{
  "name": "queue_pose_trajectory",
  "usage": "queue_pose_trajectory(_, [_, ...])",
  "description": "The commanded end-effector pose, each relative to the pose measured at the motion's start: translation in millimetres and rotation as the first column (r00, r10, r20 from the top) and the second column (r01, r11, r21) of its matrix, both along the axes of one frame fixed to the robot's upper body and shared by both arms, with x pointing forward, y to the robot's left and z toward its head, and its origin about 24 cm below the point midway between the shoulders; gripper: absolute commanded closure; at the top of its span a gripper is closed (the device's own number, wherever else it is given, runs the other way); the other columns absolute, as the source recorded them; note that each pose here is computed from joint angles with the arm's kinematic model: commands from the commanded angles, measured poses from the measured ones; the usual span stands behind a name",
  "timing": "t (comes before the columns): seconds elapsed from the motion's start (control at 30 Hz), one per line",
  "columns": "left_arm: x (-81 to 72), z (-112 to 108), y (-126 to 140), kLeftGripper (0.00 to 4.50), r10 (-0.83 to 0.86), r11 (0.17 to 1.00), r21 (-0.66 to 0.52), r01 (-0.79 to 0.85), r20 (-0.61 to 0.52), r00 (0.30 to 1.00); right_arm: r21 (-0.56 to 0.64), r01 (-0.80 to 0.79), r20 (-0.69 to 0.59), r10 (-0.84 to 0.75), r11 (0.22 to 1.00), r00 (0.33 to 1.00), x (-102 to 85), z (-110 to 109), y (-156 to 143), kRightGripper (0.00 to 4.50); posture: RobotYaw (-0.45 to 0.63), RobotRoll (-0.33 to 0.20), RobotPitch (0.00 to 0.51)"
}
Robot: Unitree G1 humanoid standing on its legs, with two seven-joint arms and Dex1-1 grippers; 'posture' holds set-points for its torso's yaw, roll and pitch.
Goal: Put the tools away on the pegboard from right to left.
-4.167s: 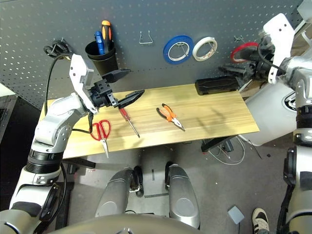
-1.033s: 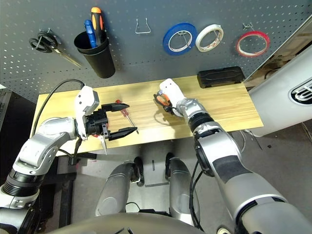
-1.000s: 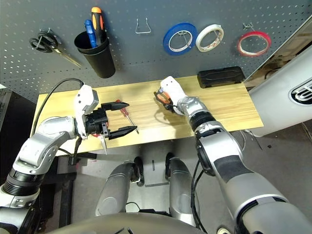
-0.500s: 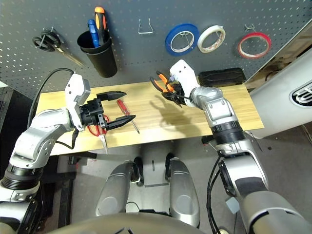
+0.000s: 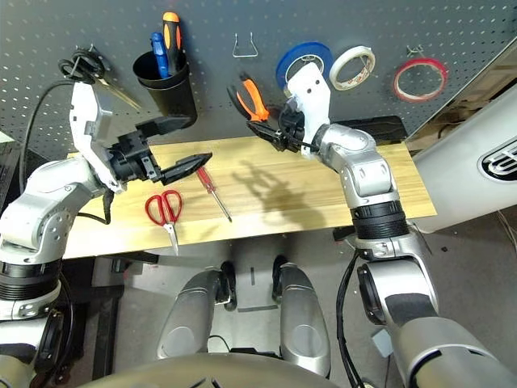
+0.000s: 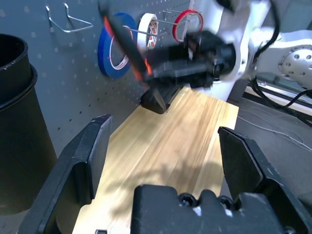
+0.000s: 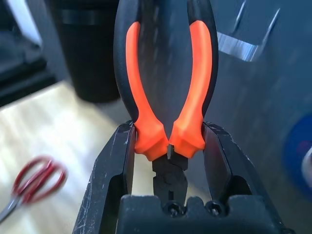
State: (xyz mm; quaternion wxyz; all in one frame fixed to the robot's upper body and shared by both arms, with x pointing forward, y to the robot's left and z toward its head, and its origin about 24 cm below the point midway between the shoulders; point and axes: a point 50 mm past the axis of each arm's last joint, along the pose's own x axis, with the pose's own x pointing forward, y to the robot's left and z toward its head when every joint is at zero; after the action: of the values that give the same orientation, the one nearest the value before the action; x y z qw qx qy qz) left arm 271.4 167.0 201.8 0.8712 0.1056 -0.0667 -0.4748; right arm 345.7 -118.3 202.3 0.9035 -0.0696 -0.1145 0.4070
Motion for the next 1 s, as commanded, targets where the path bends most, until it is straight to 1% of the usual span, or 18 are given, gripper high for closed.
queue_pose_trajectory(0.03, [-2.8, 4, -1, 0.00, -0.004, 1.000, -0.013, 0.004, 0.000, 1.000, 0.058, 0.008, 0.118, -0.015, 0.998, 0.993, -1.5, 15, 2, 2.36, 0.03, 0.000, 0.181])
queue_pose_trajectory(0.17, [-3.4, 7, 1, 0.00, 0.013, 1.000, -0.015, -0.013, 0.008, 1.000, 0.100, 0.045, 0.221, -0.066, 0.994, 0.973, 1.1, 29, 6, 2.36, 0.03, 0.000, 0.180])
queue_pose_trajectory(0.23, [-3.3, 8, 3, 0.00, 0.030, 0.999, -0.015, -0.030, 0.014, 0.999, 0.140, 0.070, 0.264, -0.106, 0.988, 0.959, 3.4, 36, 8, 2.36, 0.03, 0.000, 0.180])
queue_pose_trajectory(0.4, [-3.8, 9, 6, 0.00, 0.055, 0.998, -0.023, -0.054, 0.022, 0.998, 0.209, 0.108, 0.327, -0.173, 0.972, 0.929, 7.5, 46, 11, 2.36, 0.03, 0.000, 0.177])
queue_pose_trajectory(0.53, [-7.0, 14, 16, 0.00, 0.101, 0.995, -0.030, -0.099, 0.049, 0.994, 0.268, 0.152, 0.391, -0.252, 0.951, 0.885, 15.4, 63, 16, 2.36, 0.04, 0.000, 0.175])
queue_pose_trajectory(0.63, [-8.6, 18, 21, 0.00, 0.118, 0.993, -0.028, -0.117, 0.057, 0.991, 0.292, 0.153, 0.401, -0.265, 0.944, 0.877, 19.1, 67, 18, 2.36, 0.04, 0.000, 0.175])
queue_pose_trajectory(0.83, [-16.3, 16, 32, 0.00, 0.142, 0.990, 0.006, -0.143, 0.043, 0.989, 0.328, 0.148, 0.413, -0.282, 0.933, 0.866, 23.2, 73, 24, 2.36, 0.05, 0.000, 0.176])
queue_pose_trajectory(1.0, [-17.7, 16, 37, 0.00, 0.157, 0.987, 0.017, -0.157, 0.043, 0.987, 0.346, 0.155, 0.431, -0.304, 0.925, 0.850, 26.3, 77, 32, 2.36, 0.05, 0.000, 0.176])
